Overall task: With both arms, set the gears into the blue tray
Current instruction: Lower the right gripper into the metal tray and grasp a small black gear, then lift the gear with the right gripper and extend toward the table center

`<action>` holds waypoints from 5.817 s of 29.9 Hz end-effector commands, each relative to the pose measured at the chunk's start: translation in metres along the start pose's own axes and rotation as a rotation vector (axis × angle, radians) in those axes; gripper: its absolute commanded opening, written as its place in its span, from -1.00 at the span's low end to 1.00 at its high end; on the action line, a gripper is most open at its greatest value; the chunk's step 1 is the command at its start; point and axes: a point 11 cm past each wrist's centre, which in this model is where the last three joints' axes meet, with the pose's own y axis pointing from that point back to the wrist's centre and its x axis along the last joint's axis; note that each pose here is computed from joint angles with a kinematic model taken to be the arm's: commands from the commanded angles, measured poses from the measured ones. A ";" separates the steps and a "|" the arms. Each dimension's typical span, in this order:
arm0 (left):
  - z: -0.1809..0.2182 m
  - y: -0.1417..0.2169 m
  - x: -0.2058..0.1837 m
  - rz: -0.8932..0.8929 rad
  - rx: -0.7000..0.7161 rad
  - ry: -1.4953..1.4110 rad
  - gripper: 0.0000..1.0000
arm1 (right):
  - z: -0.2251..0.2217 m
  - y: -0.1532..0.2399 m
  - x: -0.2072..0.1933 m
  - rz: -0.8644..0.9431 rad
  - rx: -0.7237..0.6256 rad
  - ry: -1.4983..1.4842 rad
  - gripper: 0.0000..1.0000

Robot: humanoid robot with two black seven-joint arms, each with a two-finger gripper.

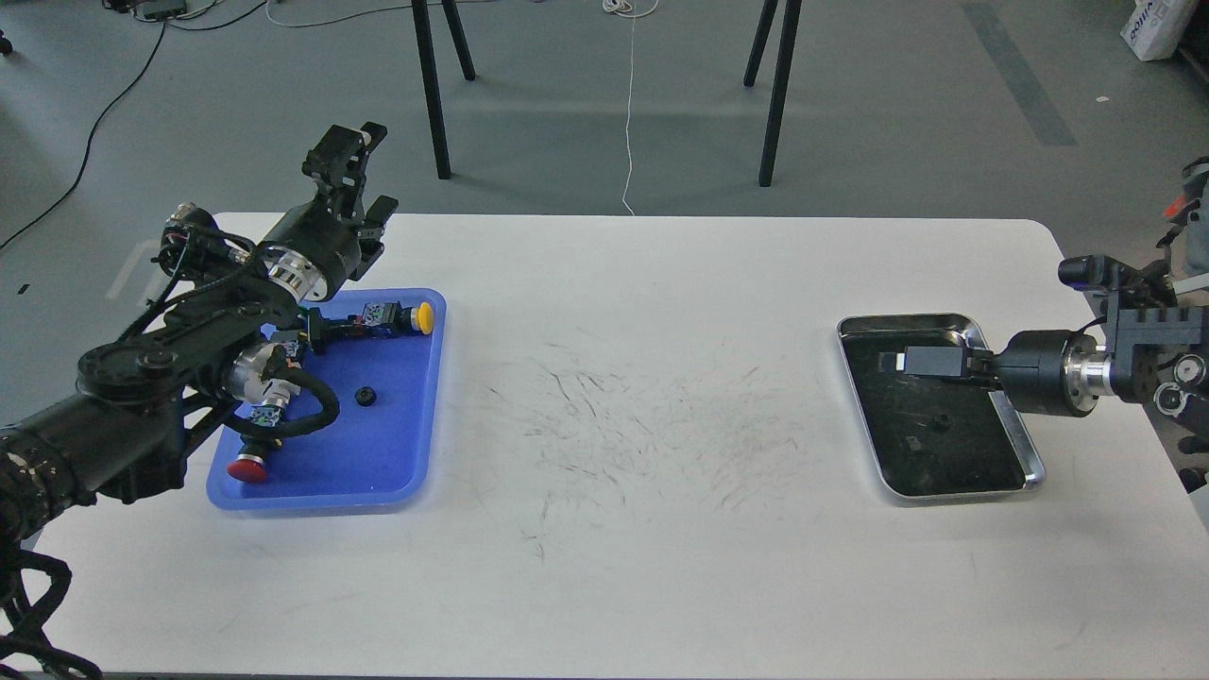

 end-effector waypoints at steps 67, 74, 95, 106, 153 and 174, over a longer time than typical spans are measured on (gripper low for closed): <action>-0.028 0.017 0.008 -0.005 0.062 -0.005 0.99 | 0.026 -0.023 -0.023 -0.266 -0.220 0.354 -0.17; -0.029 0.018 0.011 -0.005 0.067 -0.003 0.99 | 0.023 -0.025 -0.024 -0.269 -0.210 0.355 -0.45; -0.031 0.018 0.013 0.000 0.071 -0.007 0.99 | 0.004 0.006 0.019 -0.167 -0.184 0.388 -0.68; -0.031 0.017 0.010 -0.004 0.070 -0.001 0.99 | -0.012 0.016 0.045 -0.015 -0.090 0.211 -0.74; -0.032 0.018 0.009 -0.021 0.073 0.009 0.99 | -0.178 -0.110 -0.011 -0.011 0.483 -0.150 -0.85; -0.034 0.019 0.008 -0.023 0.075 0.012 0.99 | -0.240 -0.189 -0.036 0.005 0.509 -0.180 -0.86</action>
